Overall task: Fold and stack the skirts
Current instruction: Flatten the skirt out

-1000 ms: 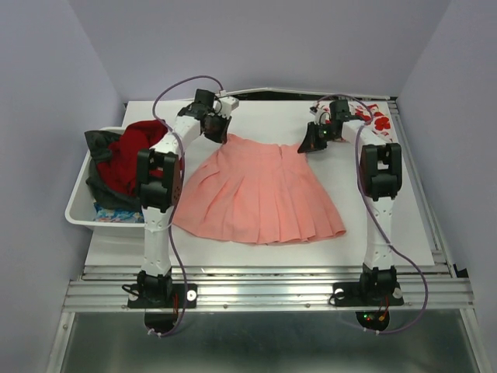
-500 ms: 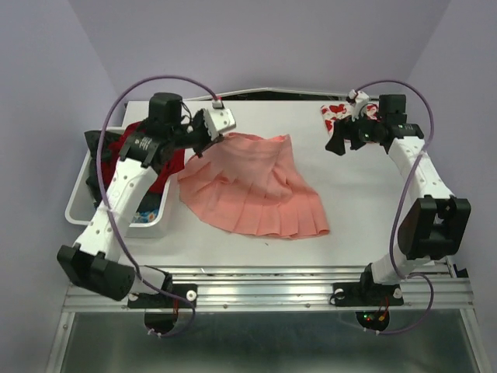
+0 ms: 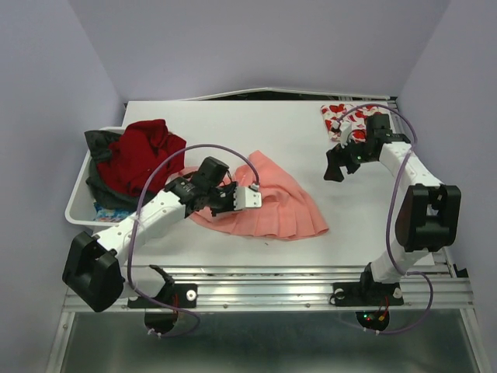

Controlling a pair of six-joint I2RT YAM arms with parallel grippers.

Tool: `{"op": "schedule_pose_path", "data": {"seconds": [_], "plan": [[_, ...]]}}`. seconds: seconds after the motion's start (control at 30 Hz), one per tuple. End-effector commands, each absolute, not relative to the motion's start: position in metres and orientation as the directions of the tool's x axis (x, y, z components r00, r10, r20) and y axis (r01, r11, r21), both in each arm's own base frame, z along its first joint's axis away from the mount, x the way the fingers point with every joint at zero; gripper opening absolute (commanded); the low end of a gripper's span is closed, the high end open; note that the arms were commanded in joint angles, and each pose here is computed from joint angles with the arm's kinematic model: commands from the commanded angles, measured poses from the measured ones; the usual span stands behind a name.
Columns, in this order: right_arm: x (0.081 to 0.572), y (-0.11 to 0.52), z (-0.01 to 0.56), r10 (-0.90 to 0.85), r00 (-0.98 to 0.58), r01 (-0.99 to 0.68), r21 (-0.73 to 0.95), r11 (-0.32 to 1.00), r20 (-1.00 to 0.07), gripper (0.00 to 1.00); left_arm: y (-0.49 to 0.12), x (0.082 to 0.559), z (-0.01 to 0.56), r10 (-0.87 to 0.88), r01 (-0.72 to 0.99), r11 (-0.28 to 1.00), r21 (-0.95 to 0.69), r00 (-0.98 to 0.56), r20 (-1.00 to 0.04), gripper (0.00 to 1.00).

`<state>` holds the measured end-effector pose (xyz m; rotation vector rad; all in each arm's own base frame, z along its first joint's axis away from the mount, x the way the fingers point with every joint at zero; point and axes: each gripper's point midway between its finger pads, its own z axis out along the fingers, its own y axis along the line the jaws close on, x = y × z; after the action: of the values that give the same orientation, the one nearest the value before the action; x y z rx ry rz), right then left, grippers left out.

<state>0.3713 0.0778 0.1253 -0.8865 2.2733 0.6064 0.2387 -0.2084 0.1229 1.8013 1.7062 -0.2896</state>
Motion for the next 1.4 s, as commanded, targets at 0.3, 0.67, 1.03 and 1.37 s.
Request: {"op": "schedule_pose_path", "data": {"seconds": [0.3,0.67,1.03,1.37], "plan": [[0.398,0.136,0.155,-0.324,-0.571,-0.75,0.32,0.578,-0.754,0.95,-0.213,0.172,0.199,0.698,0.894,-0.152,0.421,0.399,-0.595,0.0],[0.432,0.248,0.107,-0.369,-0.603,-0.792,0.476,0.383,-0.707,0.95,-0.17,0.086,0.128,0.712,0.887,-0.395,0.238,0.459,-0.531,0.0],[0.442,0.309,0.095,-0.439,-0.557,-0.83,0.473,0.294,-0.705,0.91,-0.159,0.084,0.095,0.76,0.872,-0.473,0.124,0.475,-0.443,0.0],[0.398,0.354,0.054,-0.552,-0.547,-0.82,0.536,0.201,-0.63,0.78,-0.163,0.093,0.1,0.758,0.876,-0.445,0.185,0.478,-0.444,0.0]]}}
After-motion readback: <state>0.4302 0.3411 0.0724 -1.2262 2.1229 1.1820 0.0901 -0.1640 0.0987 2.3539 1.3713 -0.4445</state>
